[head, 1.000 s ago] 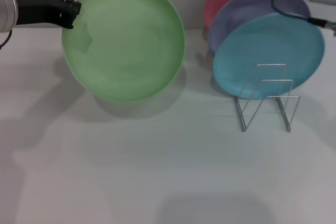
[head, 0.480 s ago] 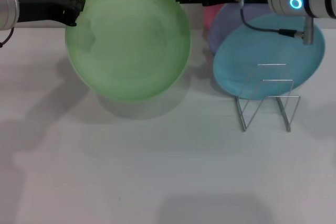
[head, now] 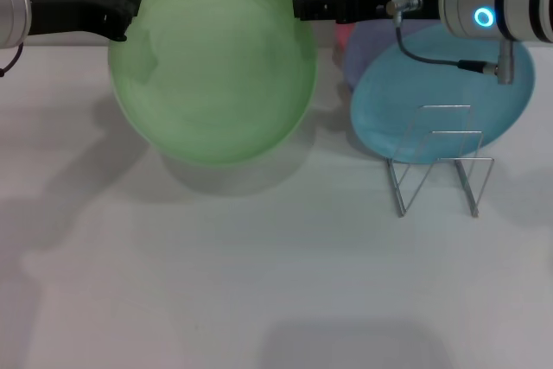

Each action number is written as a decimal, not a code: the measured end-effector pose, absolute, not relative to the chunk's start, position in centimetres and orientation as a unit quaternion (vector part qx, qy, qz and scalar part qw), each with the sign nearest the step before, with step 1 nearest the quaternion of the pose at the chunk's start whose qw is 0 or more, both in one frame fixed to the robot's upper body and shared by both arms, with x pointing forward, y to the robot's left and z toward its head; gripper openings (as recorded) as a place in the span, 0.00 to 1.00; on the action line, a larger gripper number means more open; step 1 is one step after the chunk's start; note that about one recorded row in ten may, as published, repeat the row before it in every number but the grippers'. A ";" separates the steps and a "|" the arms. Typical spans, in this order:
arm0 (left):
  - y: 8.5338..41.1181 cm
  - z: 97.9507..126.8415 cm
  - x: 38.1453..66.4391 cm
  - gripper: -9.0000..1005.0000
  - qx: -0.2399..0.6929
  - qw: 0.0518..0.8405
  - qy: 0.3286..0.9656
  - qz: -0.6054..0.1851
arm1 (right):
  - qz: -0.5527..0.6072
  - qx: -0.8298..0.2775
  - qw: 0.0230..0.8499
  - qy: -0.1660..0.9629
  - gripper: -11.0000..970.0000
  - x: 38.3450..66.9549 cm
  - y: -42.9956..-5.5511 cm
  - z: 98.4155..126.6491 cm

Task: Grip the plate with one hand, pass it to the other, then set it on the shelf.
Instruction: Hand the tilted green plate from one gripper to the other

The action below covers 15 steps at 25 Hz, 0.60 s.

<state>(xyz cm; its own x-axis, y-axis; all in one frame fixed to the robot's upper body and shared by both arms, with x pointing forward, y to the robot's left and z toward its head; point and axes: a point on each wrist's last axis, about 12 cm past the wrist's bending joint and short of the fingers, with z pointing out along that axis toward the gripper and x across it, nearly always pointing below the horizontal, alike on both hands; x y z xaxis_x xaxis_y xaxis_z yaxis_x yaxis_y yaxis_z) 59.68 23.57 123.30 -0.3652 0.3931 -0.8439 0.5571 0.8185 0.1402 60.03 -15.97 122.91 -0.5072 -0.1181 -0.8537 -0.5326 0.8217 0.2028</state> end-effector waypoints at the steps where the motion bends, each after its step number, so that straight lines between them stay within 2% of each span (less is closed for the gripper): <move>1: 23.6 123.3 59.7 0.07 0.289 0.484 0.822 -0.085 | 0.227 -0.194 0.457 0.838 0.85 60.0 -16.0 122.9; 5: 23.6 123.3 59.7 0.07 0.289 0.484 0.822 -0.086 | 0.226 -0.192 0.454 0.840 0.84 60.1 -16.0 122.7; 15: 23.5 123.2 59.6 0.08 0.289 0.483 0.822 -0.088 | 0.227 -0.204 0.441 0.844 0.68 60.8 -15.3 122.1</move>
<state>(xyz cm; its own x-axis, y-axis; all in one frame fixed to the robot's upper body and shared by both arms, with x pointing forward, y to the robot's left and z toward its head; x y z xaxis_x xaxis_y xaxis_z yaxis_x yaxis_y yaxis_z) 59.62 23.53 123.25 -0.3662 0.3902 -0.8448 0.5596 0.8177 0.1351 60.76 -15.30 122.11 -0.5283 -0.1441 -0.8367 -0.5438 0.8143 0.2031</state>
